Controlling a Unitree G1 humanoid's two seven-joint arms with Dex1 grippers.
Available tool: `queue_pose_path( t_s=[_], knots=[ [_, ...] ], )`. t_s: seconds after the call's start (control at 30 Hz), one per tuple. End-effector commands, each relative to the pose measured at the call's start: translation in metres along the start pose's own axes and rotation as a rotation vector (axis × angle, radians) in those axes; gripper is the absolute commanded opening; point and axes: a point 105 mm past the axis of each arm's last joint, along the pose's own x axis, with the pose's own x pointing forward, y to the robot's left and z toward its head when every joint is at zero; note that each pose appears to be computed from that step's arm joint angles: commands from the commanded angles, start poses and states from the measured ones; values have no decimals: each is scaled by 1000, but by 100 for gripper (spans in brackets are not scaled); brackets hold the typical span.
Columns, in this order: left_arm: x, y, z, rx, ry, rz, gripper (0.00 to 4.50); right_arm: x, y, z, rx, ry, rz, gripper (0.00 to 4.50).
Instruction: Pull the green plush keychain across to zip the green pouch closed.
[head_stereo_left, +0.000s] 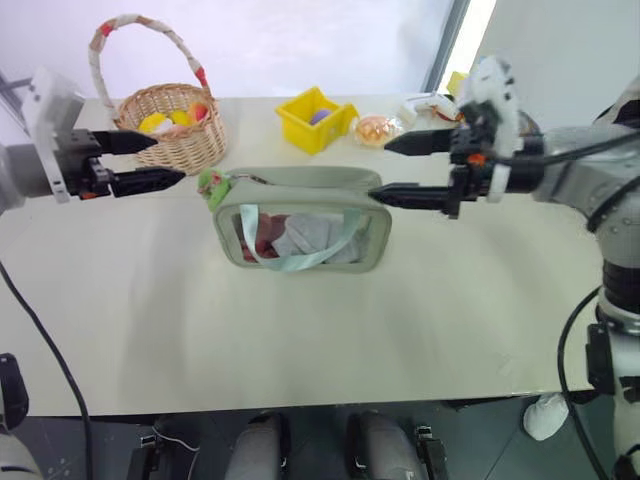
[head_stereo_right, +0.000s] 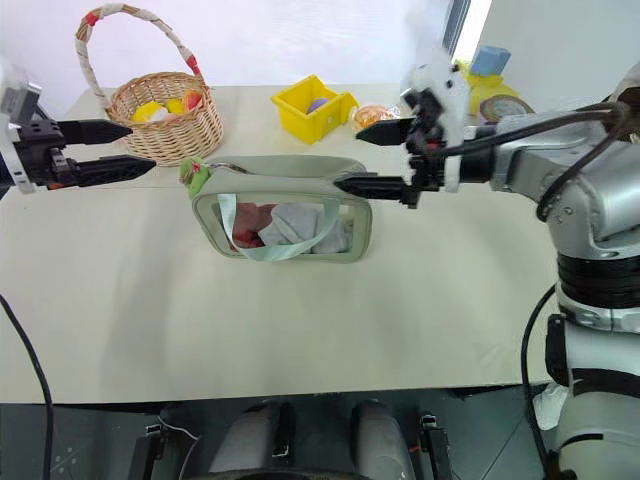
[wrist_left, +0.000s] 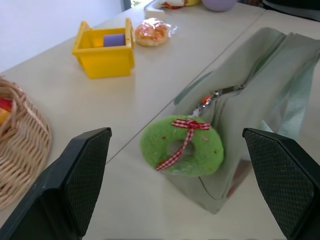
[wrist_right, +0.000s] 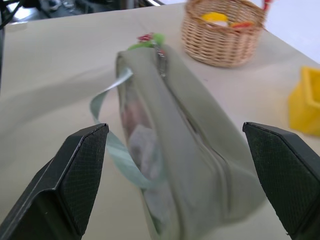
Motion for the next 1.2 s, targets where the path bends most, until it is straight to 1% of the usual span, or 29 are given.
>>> queue_pose_path(
  t_s=[0.03, 0.17, 0.27, 0.3, 0.37, 0.43, 0.47, 0.6, 0.77, 0.87, 1.0, 1.07, 1.17, 1.2],
  knots=[
    [-7, -1, 8, 32, -37, 26, 450, 15, 3, 3, -133, 11, -12, 448],
    [-4, -4, 7, 25, -44, 27, 450, 23, -10, -14, -186, 64, -48, 448],
    [-3, -5, 6, 24, -43, 28, 450, 26, -10, -19, -212, 78, -32, 448],
    [-3, -5, 6, 23, -42, 30, 450, 26, -9, -19, -212, 74, -24, 424],
    [-2, -4, 3, 18, -36, 36, 450, 28, -6, -19, -207, 64, -8, 370],
    [-2, -4, -5, 22, -11, 42, 450, 29, -2, -21, -212, 66, 11, 264],
    [-1, -4, -9, 22, -1, 45, 450, 30, 0, -23, -216, 71, 20, 220],
    [8, -6, -25, 15, 17, 39, 450, 32, 4, -32, -230, 94, 36, 4],
    [28, 4, -42, 0, 5, 92, 450, 36, 7, -37, -238, 101, 52, 1],
    [48, 13, -42, -53, -53, 126, 450, 38, 10, -38, -242, 101, 72, 1],
    [61, 12, -49, -45, -48, 102, 450, 40, 15, -39, -239, 100, 86, 1],
    [66, 13, -47, -61, -73, 101, 450, 41, 15, -39, -236, 97, 85, 1],
    [67, 3, -41, -63, -99, 26, 368, 41, 15, -39, -235, 96, 75, 0],
    [66, 0, -39, -63, -104, 5, 318, 41, 14, -39, -236, 95, 72, 0]
  ],
)
